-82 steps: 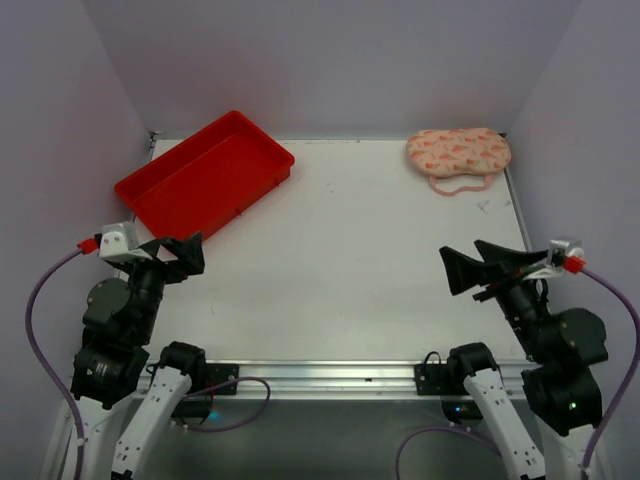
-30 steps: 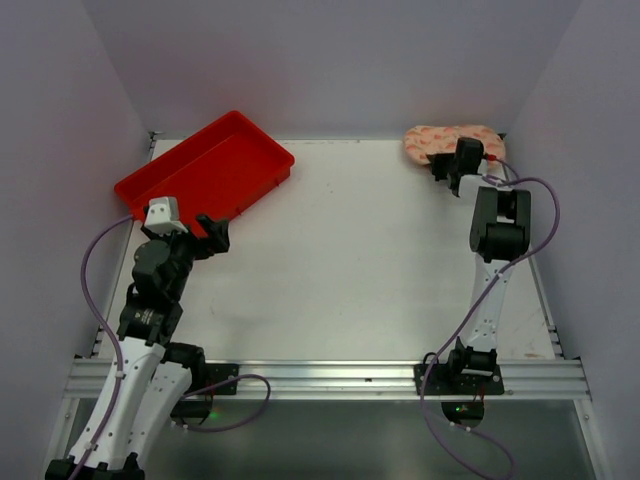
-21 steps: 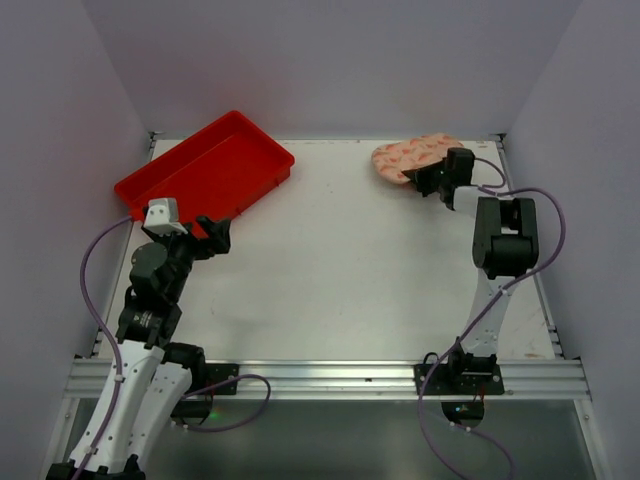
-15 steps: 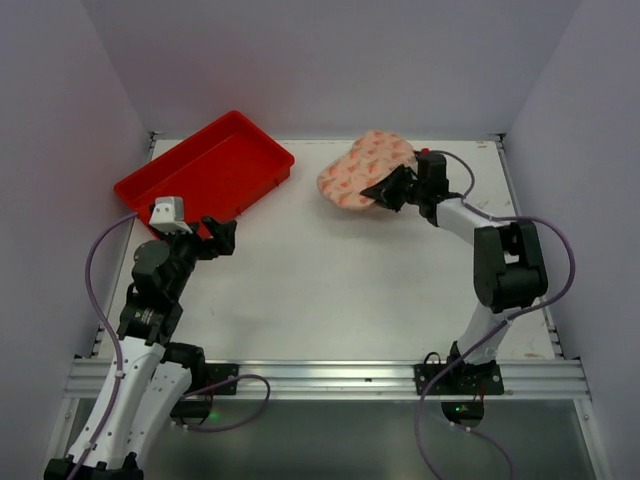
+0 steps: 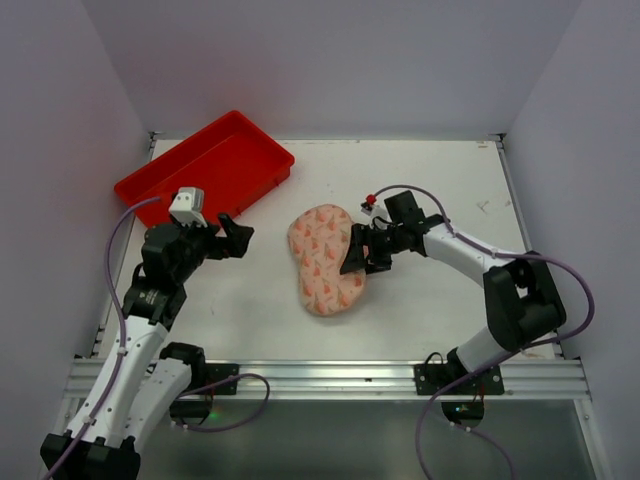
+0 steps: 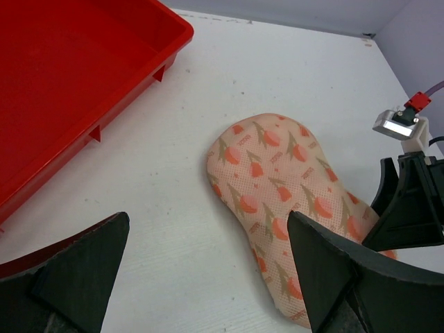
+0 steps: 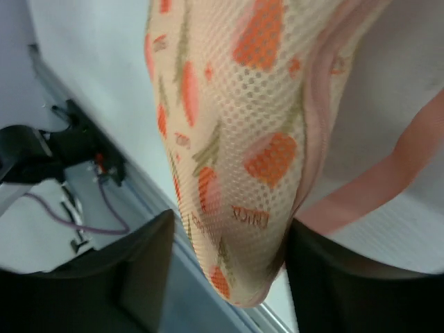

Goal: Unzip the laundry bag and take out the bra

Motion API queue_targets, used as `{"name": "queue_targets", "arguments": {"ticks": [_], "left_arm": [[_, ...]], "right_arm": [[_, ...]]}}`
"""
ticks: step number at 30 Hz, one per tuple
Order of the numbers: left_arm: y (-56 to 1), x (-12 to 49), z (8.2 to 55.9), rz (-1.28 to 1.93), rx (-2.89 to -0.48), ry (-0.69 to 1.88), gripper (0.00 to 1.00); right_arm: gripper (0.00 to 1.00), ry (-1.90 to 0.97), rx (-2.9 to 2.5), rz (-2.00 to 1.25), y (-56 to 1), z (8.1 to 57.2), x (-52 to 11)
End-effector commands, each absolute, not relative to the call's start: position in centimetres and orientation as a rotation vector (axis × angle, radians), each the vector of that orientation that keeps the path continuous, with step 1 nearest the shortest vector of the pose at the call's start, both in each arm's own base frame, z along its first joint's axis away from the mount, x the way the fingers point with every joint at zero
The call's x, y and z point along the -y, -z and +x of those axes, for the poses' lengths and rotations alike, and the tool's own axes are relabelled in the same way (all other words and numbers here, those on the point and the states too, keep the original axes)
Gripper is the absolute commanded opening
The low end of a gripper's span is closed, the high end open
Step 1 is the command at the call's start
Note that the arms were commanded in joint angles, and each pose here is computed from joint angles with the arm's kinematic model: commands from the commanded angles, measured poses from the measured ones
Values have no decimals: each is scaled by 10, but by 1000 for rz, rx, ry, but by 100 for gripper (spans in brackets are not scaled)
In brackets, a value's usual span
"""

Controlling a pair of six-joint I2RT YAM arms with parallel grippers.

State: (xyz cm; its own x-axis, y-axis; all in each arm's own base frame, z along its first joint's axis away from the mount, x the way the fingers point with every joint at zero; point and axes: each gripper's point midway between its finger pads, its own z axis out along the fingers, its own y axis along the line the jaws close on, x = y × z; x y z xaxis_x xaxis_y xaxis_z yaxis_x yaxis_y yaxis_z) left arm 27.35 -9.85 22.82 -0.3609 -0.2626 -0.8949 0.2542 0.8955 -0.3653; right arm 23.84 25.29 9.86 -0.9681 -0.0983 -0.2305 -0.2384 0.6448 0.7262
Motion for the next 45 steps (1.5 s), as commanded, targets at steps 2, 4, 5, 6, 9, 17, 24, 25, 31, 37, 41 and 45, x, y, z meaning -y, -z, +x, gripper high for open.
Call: {"name": "queue_targets", "arguments": {"ticks": [2, 4, 5, 6, 9, 17, 24, 25, 31, 37, 41, 45], "left_arm": [[-246, 108, 271, 55, -1847, 581, 100], [-241, 111, 272, 57, -1871, 598, 100], [-239, 113, 272, 56, -1884, 605, 100], [-231, 114, 272, 51, -1917, 613, 100], [-215, 122, 272, 39, -1991, 669, 100], [-173, 164, 262, 69, -2145, 854, 100], [-155, 187, 260, 52, -2174, 925, 100], [-153, 190, 259, 48, -2179, 931, 100], [-131, 210, 249, 47, -2232, 979, 100], [-120, 227, 248, -25, -2224, 1042, 100], [-104, 237, 250, -114, -2228, 1065, 100], [-99, 244, 266, -218, -2151, 1108, 100]], "right_arm": [[77, -907, -2623, -162, -110, 270, -224], [92, -770, -2577, -77, -117, 287, -210], [93, -736, -2547, -47, -127, 289, -204], [94, -701, -2525, -16, -132, 291, -199], [95, -668, -2449, 55, -145, 286, -187], [83, -939, -2558, 107, -104, 212, -203], [65, -1135, -2629, 151, -77, 192, -222], [59, -1153, -2617, 151, -77, 197, -225], [44, -1078, -2588, 131, -76, 242, -230], [34, -1068, -2542, 132, -88, 286, -216], [43, -1063, -2522, 97, -99, 299, -215], [76, -1088, -2508, 85, -104, 295, -217]]}}
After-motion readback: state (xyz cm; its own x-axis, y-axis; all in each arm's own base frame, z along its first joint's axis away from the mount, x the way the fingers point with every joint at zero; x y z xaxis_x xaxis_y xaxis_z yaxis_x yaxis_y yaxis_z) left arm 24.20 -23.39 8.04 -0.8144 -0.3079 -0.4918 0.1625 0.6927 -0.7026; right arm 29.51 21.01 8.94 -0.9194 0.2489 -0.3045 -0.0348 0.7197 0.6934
